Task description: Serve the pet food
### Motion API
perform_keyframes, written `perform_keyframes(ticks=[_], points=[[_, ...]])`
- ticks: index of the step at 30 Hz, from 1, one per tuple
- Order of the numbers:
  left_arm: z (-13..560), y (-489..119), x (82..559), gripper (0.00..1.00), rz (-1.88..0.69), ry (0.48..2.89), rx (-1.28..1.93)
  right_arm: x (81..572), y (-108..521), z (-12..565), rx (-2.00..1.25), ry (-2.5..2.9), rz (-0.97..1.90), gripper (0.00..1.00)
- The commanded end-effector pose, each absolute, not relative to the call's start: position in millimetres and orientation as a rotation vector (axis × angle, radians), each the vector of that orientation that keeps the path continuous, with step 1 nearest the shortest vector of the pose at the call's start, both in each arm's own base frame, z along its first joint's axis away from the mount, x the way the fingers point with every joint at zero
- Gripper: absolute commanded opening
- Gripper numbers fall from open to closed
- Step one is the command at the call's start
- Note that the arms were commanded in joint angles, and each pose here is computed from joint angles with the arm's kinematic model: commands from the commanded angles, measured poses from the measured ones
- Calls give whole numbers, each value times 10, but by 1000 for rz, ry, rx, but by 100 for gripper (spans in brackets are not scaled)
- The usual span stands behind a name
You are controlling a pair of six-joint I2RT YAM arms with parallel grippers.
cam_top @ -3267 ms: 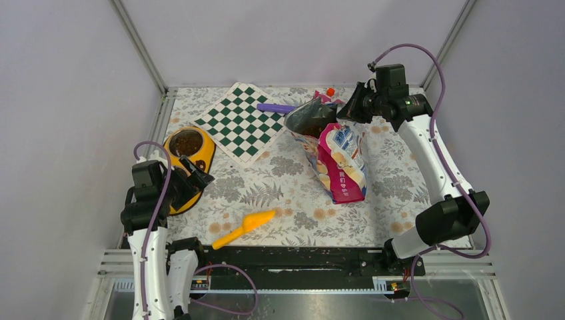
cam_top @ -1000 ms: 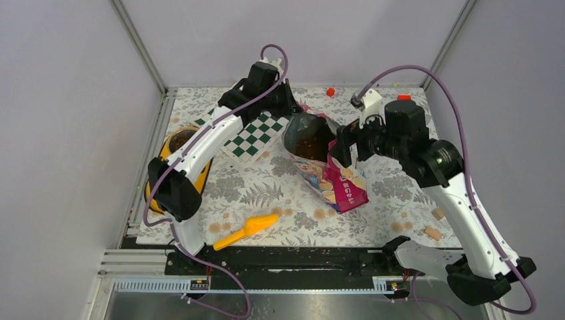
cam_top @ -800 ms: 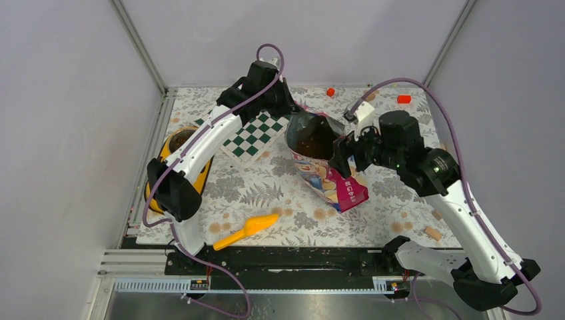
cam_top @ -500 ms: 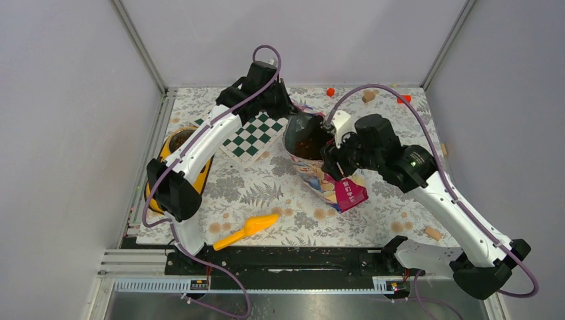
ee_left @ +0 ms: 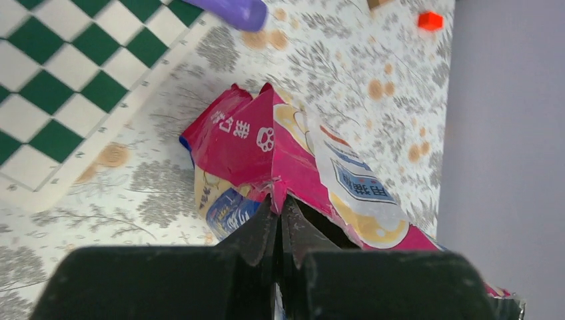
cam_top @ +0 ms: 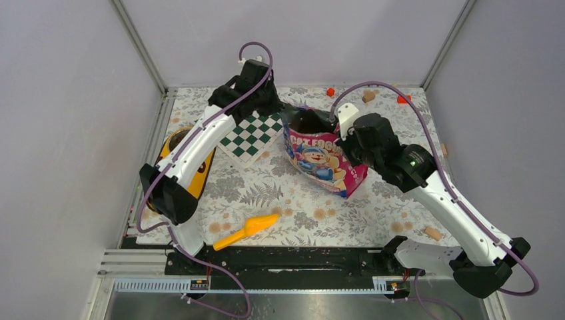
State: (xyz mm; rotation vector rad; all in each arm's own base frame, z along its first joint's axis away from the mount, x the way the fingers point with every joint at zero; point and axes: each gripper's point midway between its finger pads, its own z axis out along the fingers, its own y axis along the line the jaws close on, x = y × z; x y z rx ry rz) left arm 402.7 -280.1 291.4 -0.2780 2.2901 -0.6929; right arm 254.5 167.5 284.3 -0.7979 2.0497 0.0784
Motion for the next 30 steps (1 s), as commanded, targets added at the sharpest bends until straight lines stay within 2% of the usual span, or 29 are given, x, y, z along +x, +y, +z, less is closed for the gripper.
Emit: perform_keyframes(ticks=[1, 12, 16, 20, 21, 23, 25, 27, 29, 30], points=[[4340, -2016, 4185, 0, -654, 1800, -449, 2796, 1376, 3890, -554, 1768, 70, 0], [4533, -1644, 4094, 0, -544, 1730, -458, 3085, 1111, 4498, -456, 1590, -6, 0], [4382, -1521, 4016, 0, -478, 1746, -463, 3098, 1154, 4433, -516, 1564, -18, 0], [4109, -1649, 3911, 0, -535, 1792, -370, 3012, 1365, 4118, -676, 1580, 63, 0], [4060, -1707, 3885, 5, -563, 1795, -329, 2972, 1419, 3998, -704, 1606, 101, 0], [4018, -1790, 3840, 25, -604, 1794, -260, 2878, 1524, 3796, -745, 1666, 188, 1], [4038, -1853, 3807, 46, -627, 1775, -177, 2813, 1599, 3592, -766, 1743, 258, 14], [4088, -1898, 3781, 60, -621, 1741, -60, 2776, 1643, 3427, -770, 1815, 301, 32], [4138, -1967, 3732, 65, -622, 1694, 93, 2753, 1662, 3313, -772, 1873, 325, 55], [4164, -2020, 3692, 65, -626, 1662, 199, 2742, 1672, 3280, -779, 1890, 334, 63]])
